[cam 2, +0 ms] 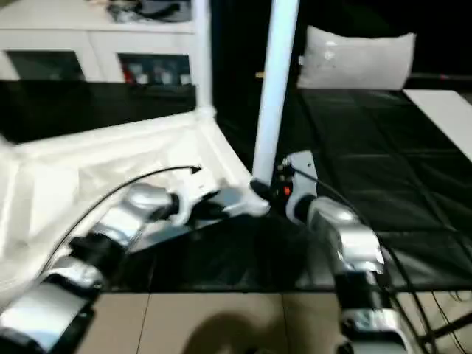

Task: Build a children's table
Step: Rotate leg to tighten

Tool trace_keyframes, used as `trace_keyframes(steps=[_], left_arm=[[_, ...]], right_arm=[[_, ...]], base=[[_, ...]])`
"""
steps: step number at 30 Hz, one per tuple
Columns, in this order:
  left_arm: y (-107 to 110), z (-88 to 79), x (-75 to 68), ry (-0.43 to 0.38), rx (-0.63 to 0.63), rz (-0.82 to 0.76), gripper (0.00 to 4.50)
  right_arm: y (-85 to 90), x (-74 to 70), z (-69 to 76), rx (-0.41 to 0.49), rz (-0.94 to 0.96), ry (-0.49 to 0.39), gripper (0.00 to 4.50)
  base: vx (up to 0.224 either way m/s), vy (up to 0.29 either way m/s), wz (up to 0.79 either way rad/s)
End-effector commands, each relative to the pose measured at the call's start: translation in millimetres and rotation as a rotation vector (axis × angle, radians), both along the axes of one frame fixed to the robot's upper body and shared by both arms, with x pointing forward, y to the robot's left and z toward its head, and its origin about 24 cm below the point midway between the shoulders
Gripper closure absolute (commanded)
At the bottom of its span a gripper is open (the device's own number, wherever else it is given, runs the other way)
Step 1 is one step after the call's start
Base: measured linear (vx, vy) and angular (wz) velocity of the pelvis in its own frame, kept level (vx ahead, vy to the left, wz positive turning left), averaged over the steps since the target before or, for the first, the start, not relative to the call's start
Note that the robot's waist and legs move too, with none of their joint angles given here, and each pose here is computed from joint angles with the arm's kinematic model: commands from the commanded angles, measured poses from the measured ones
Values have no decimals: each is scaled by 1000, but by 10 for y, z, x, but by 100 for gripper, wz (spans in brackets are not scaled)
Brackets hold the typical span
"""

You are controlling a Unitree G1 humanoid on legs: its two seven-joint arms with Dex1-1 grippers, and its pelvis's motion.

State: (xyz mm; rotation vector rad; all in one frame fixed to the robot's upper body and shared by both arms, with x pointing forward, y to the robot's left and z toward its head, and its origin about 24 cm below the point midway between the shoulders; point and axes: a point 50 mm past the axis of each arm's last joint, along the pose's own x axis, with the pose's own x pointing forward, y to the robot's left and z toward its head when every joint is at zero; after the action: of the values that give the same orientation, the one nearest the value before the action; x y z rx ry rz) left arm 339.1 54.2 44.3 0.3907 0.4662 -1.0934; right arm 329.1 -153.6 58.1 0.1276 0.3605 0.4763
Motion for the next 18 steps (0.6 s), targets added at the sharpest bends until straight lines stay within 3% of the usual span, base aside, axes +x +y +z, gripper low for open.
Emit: trace_keyframes(steps=[1, 9, 18], left_arm=[[-293, 152, -19, -51, -58, -73, 450], [-157, 119, 2, -97, 5, -98, 450], [166, 32, -63, -87, 79, -251, 450]], right_arm=[[195, -2, -40, 28, 51, 16, 186], [-60, -81, 5, -6, 81, -65, 113], [-420, -218, 177, -33, 302, -124, 39]], base=[[0, 0, 0], [7, -3, 1], [0, 0, 0]])
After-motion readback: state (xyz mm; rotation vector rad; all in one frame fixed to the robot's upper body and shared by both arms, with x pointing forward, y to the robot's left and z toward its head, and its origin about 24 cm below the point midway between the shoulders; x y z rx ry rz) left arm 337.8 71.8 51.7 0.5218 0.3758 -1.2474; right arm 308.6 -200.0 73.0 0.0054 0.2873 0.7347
